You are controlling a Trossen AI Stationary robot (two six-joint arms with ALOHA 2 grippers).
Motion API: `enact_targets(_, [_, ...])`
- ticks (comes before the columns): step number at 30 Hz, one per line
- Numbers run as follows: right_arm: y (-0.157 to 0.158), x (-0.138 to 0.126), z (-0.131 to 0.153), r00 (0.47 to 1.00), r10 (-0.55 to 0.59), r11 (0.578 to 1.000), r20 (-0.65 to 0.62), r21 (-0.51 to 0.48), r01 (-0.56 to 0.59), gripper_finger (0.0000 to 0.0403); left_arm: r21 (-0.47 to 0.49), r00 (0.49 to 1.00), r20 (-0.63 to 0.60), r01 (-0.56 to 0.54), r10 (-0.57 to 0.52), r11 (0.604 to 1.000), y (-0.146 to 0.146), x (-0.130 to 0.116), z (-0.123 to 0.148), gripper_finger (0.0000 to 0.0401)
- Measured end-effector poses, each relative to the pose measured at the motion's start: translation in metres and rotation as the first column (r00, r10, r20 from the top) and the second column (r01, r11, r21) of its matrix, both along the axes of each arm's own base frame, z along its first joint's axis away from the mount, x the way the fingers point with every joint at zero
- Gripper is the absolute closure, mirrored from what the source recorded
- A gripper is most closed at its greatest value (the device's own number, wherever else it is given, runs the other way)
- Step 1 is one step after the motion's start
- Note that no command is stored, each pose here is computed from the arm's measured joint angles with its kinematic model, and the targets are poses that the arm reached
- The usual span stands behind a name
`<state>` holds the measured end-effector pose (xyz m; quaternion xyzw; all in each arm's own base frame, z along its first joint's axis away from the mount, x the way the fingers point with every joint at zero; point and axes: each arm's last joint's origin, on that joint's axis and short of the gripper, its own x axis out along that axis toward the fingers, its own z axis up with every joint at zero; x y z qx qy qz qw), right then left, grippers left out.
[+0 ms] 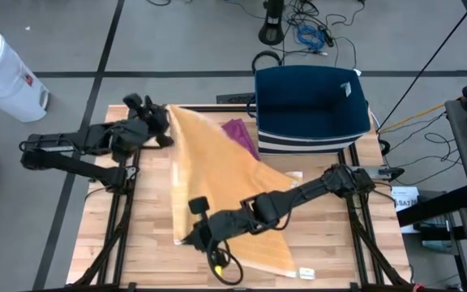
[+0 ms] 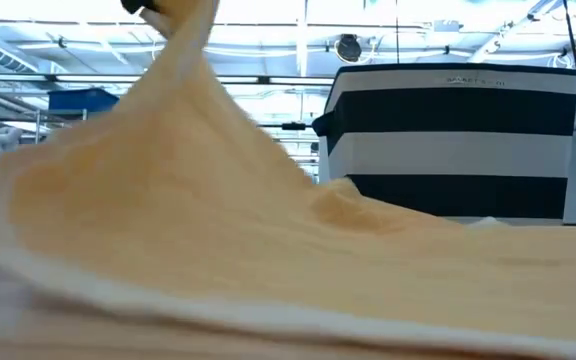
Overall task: Fold towel
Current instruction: Fold the orange checkered towel
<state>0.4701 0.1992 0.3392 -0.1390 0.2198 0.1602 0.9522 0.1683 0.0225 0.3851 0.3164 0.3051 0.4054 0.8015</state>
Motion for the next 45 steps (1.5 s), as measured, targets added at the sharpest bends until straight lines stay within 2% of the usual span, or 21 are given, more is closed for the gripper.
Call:
enact_targets(2, [-0.008,0.003,0.001,1.000,-0.010,1.000,-0.003,0.029,0.010,0.0403,0.009,0.998,-0.040,-0.041,0.041,0.999,0.006,-0.004,-0.002,0.0401])
enact_targets(4, [-0.010,0.006,0.002,0.996,0.085,0.990,-0.011,0.112,-0.083,0.0403,-0.060,0.996,-0.086,0.031,-0.036,0.998,0.008,-0.007,-0.007,0.0401])
enact_targets(6, [-0.009,0.008,0.003,0.980,0.200,0.960,-0.001,0.199,-0.196,0.0402,-0.167,0.983,-0.122,0.118,-0.139,0.979,0.008,-0.008,-0.015,0.0401])
enact_targets(7, [-0.009,0.008,0.002,0.973,0.232,0.950,-0.002,0.215,-0.226,0.0399,-0.211,0.976,-0.137,0.140,-0.171,0.968,0.007,-0.009,-0.018,0.0401])
enact_targets(9, [-0.007,0.009,-0.001,0.974,0.227,0.952,-0.009,0.212,-0.220,0.0385,-0.244,0.968,-0.176,0.135,-0.181,0.960,0.009,-0.008,-0.023,0.0401])
enact_targets(11, [-0.007,0.009,-0.003,0.978,0.209,0.959,-0.024,0.202,-0.200,0.0364,-0.246,0.963,-0.218,0.104,-0.159,0.964,0.011,-0.008,-0.027,0.0401])
enact_targets(15, [-0.009,0.010,-0.003,0.980,0.197,0.962,-0.021,0.199,-0.189,0.0318,-0.189,0.961,-0.274,-0.009,-0.044,0.982,0.016,-0.013,-0.029,0.0401])
enact_targets(18, [-0.007,0.009,-0.004,0.981,0.190,0.962,-0.029,0.205,-0.180,0.0294,-0.188,0.960,-0.279,-0.033,-0.021,0.982,0.019,-0.014,-0.030,0.0401])
enact_targets(24, [-0.001,0.003,-0.010,0.979,0.173,0.967,-0.103,0.205,-0.149,0.0283,-0.195,0.961,-0.276,-0.036,-0.019,0.980,0.020,-0.015,-0.030,0.0401])
enact_targets(27, [0.001,-0.002,-0.017,0.979,0.108,0.987,-0.173,0.136,-0.085,0.0283,-0.212,0.964,-0.262,-0.014,-0.043,0.977,0.019,-0.014,-0.029,0.0401])
enact_targets(30, [0.003,0.000,-0.039,0.973,0.052,0.998,-0.226,0.046,-0.043,0.0282,-0.224,0.965,-0.258,-0.002,-0.057,0.975,0.019,-0.013,-0.029,0.0401])
enact_targets(35, [-0.007,0.014,-0.099,0.955,-0.031,0.998,-0.297,-0.063,0.013,0.0282,-0.275,0.965,-0.238,0.043,-0.112,0.960,0.018,-0.010,-0.031,0.0401])
enact_targets(38, [-0.029,0.027,-0.120,0.961,-0.075,0.996,-0.268,-0.061,0.061,0.0282,-0.290,0.964,-0.238,0.046,-0.119,0.956,0.018,-0.008,-0.032,0.0401])
enact_targets(42, [-0.068,0.036,-0.167,0.942,-0.161,0.987,-0.296,-0.054,0.152,0.0282,-0.299,0.960,-0.249,0.048,-0.126,0.953,0.018,-0.006,-0.034,0.0401])
enact_targets(45, [-0.096,0.040,-0.189,0.941,-0.224,0.972,-0.254,0.018,0.236,0.0282,-0.319,0.959,-0.244,0.063,-0.146,0.946,0.018,-0.005,-0.034,0.0401])
